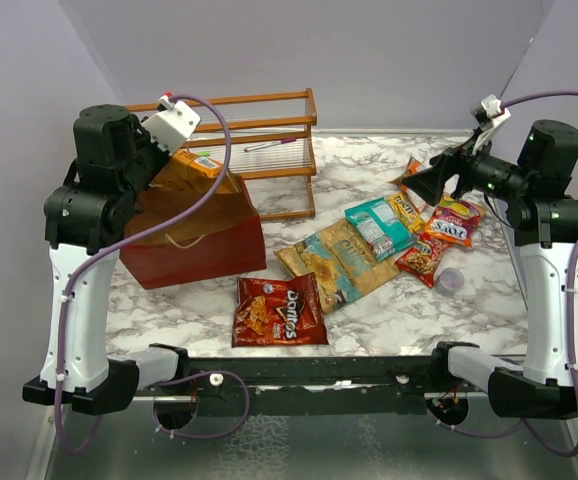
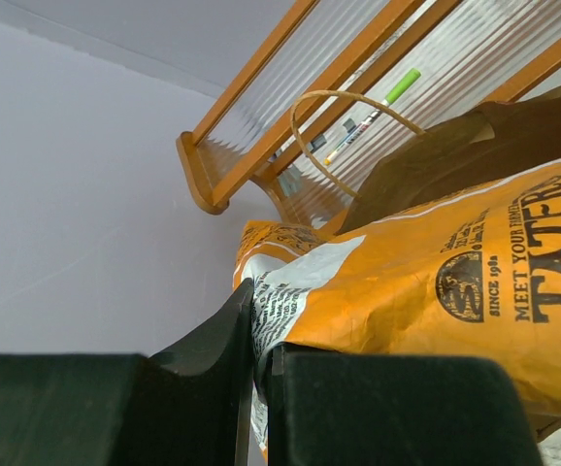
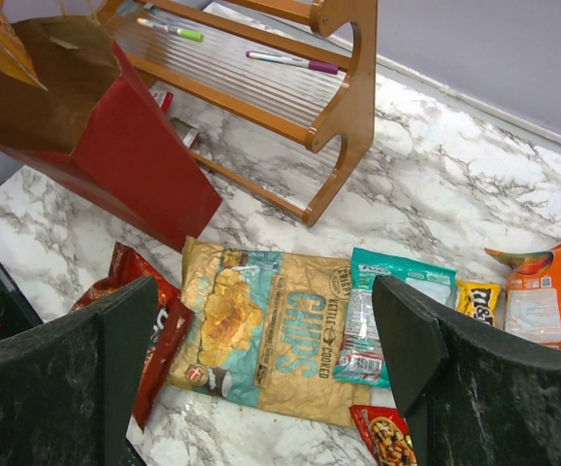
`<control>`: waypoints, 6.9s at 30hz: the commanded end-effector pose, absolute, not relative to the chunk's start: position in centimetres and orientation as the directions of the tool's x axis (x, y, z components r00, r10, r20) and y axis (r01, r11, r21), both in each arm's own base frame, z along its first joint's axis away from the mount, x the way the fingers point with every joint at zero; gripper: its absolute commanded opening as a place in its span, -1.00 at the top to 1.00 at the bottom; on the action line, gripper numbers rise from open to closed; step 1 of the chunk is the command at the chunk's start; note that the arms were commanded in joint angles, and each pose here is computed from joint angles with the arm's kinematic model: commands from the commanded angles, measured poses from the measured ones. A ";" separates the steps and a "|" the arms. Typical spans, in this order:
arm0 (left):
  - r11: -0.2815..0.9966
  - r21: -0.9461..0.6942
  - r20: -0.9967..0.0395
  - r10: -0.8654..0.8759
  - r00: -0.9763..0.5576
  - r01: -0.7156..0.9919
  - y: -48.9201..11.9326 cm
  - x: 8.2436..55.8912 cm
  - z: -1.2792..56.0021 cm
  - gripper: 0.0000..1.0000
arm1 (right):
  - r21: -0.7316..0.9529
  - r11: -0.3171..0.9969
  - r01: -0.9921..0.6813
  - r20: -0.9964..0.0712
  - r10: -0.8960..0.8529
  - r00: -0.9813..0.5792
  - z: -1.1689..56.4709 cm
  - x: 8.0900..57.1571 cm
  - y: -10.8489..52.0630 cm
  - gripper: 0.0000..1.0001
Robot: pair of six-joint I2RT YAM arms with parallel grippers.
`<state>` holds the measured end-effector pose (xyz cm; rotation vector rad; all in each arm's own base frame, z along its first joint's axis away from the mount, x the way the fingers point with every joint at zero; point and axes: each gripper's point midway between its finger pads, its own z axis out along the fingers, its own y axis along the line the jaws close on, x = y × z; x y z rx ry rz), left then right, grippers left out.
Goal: Place the snacks into the paper bag
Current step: Place the snack in the paper bag, then pick up the snack from the center of the board.
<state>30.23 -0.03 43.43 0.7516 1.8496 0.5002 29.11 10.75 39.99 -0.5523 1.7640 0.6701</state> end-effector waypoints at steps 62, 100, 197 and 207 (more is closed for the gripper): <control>0.936 0.213 -0.883 0.307 -0.354 0.282 -0.8 25.0 41.8 1.00 | 0.183 0.682 -0.708 -0.960 -0.031 -0.279 39.2 28.1 11.5 -0.87; 0.925 0.178 -0.710 0.357 -0.608 0.335 0.6 30.3 32.3 1.00 | 0.164 0.712 -0.683 -0.955 -0.059 -0.290 38.5 29.2 10.8 -0.87; 0.771 0.502 -0.738 0.618 -0.272 0.392 -3.3 31.2 34.8 -0.75 | -0.087 0.753 -0.653 -0.485 -0.604 -0.632 3.8 28.9 7.9 -0.53; 0.763 0.510 -0.727 0.629 -0.275 0.396 -3.1 30.8 34.6 -0.75 | -0.057 0.765 -0.642 -0.478 -0.585 -0.655 3.5 29.8 8.5 -0.50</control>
